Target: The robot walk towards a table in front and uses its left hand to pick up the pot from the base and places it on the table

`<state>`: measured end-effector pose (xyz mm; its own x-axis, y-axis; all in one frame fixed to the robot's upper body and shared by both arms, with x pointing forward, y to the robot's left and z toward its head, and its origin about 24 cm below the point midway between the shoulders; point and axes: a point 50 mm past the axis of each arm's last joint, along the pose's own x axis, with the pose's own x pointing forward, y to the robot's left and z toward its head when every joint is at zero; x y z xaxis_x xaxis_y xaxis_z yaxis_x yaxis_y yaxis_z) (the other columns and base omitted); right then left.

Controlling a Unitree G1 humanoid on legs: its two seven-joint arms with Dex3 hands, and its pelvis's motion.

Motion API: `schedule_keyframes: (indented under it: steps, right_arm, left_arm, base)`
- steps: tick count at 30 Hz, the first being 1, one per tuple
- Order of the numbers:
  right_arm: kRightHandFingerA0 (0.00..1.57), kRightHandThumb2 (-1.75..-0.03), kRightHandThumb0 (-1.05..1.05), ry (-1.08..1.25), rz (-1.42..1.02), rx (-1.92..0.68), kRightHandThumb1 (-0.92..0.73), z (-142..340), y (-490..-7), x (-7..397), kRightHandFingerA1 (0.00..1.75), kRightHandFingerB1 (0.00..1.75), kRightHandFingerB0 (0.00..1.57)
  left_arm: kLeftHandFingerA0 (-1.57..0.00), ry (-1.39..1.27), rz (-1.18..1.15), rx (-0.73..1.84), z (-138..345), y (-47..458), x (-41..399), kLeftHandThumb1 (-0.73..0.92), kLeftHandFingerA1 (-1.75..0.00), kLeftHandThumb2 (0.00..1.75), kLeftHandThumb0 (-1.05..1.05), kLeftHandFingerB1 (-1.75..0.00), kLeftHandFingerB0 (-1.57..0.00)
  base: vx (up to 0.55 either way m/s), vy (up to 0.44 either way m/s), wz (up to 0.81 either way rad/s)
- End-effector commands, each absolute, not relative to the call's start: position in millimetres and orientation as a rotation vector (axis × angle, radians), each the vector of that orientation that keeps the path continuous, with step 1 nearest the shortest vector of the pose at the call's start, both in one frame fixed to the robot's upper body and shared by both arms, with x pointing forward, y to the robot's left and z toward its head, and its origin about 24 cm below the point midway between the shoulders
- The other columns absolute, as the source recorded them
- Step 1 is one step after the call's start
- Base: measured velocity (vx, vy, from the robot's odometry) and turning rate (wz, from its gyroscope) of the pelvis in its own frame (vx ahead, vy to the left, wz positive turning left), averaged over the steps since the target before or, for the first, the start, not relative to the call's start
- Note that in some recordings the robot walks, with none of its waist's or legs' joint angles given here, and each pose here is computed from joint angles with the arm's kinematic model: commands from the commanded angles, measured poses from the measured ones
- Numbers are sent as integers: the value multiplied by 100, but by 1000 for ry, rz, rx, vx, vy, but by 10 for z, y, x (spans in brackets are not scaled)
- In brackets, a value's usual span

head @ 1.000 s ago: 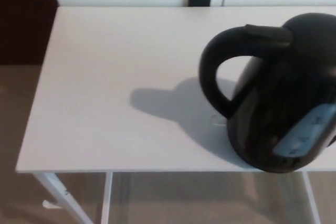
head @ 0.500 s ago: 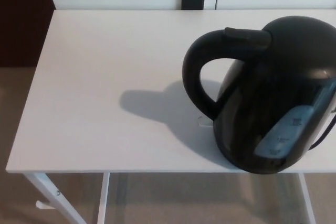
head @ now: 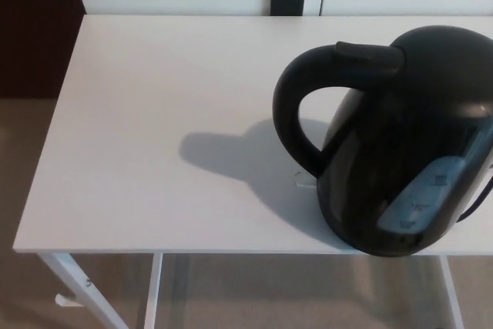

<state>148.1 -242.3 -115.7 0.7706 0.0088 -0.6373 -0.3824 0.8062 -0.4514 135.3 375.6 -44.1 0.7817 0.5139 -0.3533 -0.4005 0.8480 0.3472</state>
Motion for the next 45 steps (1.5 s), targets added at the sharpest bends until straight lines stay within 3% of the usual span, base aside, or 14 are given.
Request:
schedule_keyframes:
  steps: [1, 4, 5, 10, 11, 12, 13, 14, 15, 18, 30, 38, 40, 45]
  right_arm:
    - [65, -54, -17, 651, 194, -596, -48, -1101, -2494, 1558, 53, 47, 56]
    - [62, -54, -16, 646, 185, -600, -48, -1111, -2469, 1572, 52, 49, 61]
    - [62, -54, -16, 647, 185, -604, -48, -1121, -2460, 1561, 52, 49, 59]
    - [62, -54, -16, 656, 167, -583, -47, -1129, -2464, 1535, 51, 48, 58]
    - [63, -54, -17, 655, 175, -595, -49, -1124, -2472, 1530, 52, 48, 58]
    - [64, -54, -17, 656, 172, -591, -49, -1122, -2478, 1523, 53, 47, 56]
    - [63, -54, -18, 657, 171, -594, -49, -1122, -2483, 1519, 52, 47, 57]
    - [63, -54, -18, 659, 173, -599, -49, -1122, -2486, 1516, 52, 47, 57]
    - [65, -54, -18, 661, 171, -597, -49, -1123, -2487, 1510, 53, 47, 55]
    - [67, -54, -17, 660, 164, -591, -49, -1117, -2499, 1506, 54, 47, 55]
    - [67, -54, -18, 662, 163, -594, -49, -1115, -2507, 1502, 54, 46, 55]
    - [64, -55, -21, 655, 167, -635, -52, -1094, -2513, 1511, 52, 46, 57]
    - [62, -55, -20, 650, 171, -637, -52, -1089, -2510, 1520, 52, 47, 57]
    - [62, -55, -22, 658, 174, -641, -53, -1088, -2509, 1507, 51, 45, 55]
  left_arm:
    - [-1, -92, 806, 133, 621, 3968, 1414, 43, -33, 83, -60, -26, 0]
    - [-4, -273, 612, 53, 1000, 3603, 1698, 59, -33, 58, -59, -27, -6]
    - [0, -320, 479, 39, 1133, 3392, 1857, 40, -32, 85, -63, -33, -3]
    - [0, -339, 195, 66, 1246, 2901, 2197, 40, -26, 86, -75, -26, 0]
    - [0, -329, 134, 111, 1255, 2749, 2281, 51, -44, 56, -77, -32, 0]
    - [0, -317, 27, 153, 1254, 2538, 2394, 48, -61, 56, -79, -45, 0]
    - [0, -302, -36, 175, 1241, 2392, 2457, 9, -56, 81, -42, -54, 0]
    - [0, -288, -62, 183, 1226, 2316, 2484, 9, -56, 81, -42, -54, 0]
    - [-3, -273, -93, 192, 1206, 2228, 2521, 33, -64, 73, -82, -56, -6]
    - [-11, -238, -226, 211, 1148, 1856, 2675, 40, -75, 54, -84, -58, -14]
    - [-14, -205, -248, 227, 1164, 1756, 2694, 40, -70, 54, -84, -55, -14]
    - [-20, -179, -456, 317, 1242, 768, 3226, 38, -65, 54, -88, -51, -16]
    - [-19, -174, -467, 348, 1238, 718, 3248, 36, -64, 75, -77, -51, -13]
    - [-18, -151, -475, 359, 1209, 643, 3263, 39, -75, 54, -91, -55, -14]
  base:
    - [0, 0, 0]
    - [0, 0, 0]
    - [0, 0, 0]
    - [0, 0, 0]
    - [0, 0, 0]
    - [0, 0, 0]
    - [0, 0, 0]
    - [0, 0, 0]
    - [0, 0, 0]
    - [0, 0, 0]
    - [0, 0, 0]
    - [-2, -1, 2]
    - [0, 0, 0]
    - [0, 0, 0]
